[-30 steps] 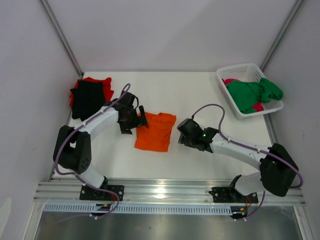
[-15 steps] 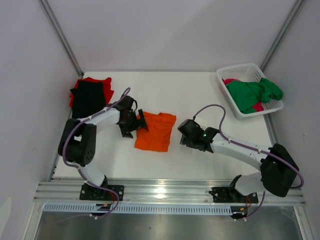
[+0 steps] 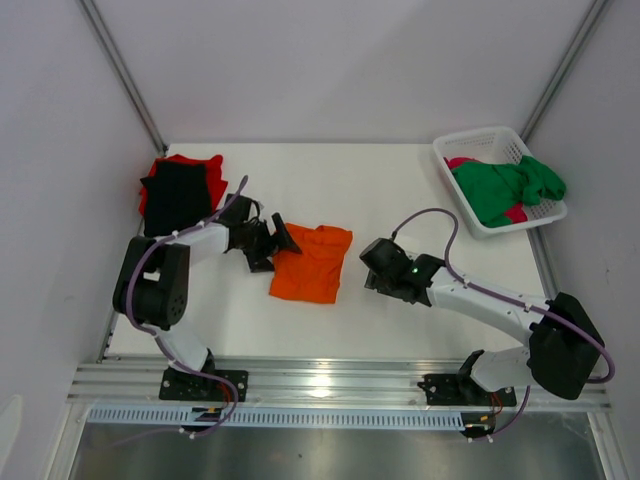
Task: Fold and stack the t-shirts
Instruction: Put the neatly folded tshirt into the corner of the board with the left arm
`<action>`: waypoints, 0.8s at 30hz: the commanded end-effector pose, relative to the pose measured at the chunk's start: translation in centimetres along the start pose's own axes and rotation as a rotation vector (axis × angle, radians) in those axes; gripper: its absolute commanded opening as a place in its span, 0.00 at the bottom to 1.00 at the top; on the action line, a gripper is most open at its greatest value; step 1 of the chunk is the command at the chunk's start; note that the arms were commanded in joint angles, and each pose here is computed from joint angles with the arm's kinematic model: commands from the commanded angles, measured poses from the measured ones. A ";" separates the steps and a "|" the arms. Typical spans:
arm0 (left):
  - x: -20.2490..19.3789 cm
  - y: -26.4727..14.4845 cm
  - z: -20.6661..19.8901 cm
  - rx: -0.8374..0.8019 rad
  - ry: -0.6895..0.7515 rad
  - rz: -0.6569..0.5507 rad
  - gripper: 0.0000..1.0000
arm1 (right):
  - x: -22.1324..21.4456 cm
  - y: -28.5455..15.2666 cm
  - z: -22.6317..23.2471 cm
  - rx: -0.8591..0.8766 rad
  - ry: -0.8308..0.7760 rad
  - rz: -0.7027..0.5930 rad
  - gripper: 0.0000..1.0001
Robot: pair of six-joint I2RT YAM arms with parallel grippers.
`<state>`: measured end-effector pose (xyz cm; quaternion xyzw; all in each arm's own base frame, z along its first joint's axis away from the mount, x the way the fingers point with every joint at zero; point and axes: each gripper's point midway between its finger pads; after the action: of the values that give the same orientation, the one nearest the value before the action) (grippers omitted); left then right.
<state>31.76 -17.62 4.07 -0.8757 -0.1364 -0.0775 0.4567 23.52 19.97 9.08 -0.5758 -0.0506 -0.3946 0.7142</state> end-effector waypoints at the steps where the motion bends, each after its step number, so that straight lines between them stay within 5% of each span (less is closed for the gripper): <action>1: 1.2 0.0 -1.0 -0.077 0.044 -0.029 1.00 | 1.6 -1.0 0.6 0.014 0.029 -0.045 0.61; 24: 2.6 -0.4 2.3 0.142 0.054 0.032 0.91 | 1.8 -0.9 0.7 0.002 0.051 -0.049 0.61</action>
<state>33.40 -15.56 3.47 -0.8471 -0.1181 -0.0740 0.5129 23.37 19.42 9.11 -0.5802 -0.0427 -0.4026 0.7067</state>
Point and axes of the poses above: each gripper's point midway between its finger pads, its own y axis out along the fingers, its own z axis along the line the jaws close on, x = y × z, and after that the axes turned 14 degrees about y, right-handed
